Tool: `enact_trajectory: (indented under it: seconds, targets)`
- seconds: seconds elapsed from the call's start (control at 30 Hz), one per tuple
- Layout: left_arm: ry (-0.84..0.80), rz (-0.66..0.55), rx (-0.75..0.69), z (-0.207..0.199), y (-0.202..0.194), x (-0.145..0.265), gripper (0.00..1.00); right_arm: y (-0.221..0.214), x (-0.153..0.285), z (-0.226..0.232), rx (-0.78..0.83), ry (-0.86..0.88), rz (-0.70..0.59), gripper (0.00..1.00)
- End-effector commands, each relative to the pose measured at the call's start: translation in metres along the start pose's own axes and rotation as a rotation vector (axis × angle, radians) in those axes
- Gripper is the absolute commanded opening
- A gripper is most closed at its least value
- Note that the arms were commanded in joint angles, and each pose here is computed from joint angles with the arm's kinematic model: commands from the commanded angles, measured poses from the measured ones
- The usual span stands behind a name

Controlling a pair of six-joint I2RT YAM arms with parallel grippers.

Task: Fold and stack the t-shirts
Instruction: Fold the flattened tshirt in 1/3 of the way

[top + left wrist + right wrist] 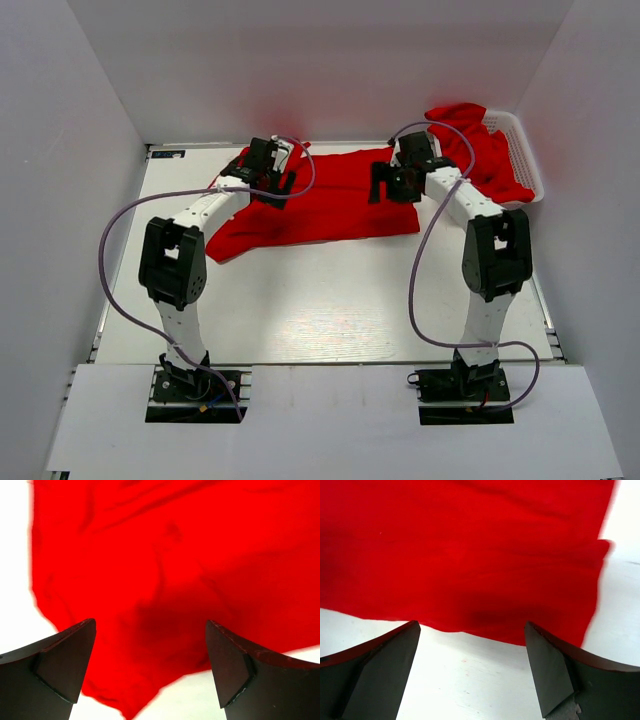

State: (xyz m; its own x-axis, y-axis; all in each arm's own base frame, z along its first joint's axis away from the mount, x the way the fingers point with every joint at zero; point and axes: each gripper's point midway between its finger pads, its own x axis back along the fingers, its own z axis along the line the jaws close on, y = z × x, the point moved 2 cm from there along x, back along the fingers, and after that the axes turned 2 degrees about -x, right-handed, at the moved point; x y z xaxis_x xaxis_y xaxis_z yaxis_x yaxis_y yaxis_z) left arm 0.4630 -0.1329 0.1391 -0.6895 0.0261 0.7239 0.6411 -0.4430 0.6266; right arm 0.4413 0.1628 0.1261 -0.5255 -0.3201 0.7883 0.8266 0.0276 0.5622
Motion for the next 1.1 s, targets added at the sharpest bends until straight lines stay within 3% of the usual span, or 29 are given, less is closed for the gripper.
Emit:
enact_trajectory:
  seconds: [0.0,0.47,0.73,1.07]
  targets:
    - [-0.114,-0.028,0.062,-0.019,0.001,0.021,1.0,0.0,-0.013,0.008,0.006,0.055,0.0,0.9]
    - [-0.23,-0.008,0.008,-0.045,-0.027,0.0,1.0,-0.02,-0.063,-0.024,-0.091,-0.077,0.091,0.9]
    - [-0.122,0.111,-0.007,-0.035,-0.053,-0.023,1.0,-0.026,-0.064,-0.04,-0.129,-0.135,0.103,0.9]
    - [-0.042,0.105,0.003,-0.026,-0.052,-0.034,1.0,-0.03,-0.061,-0.048,-0.152,-0.148,0.114,0.9]
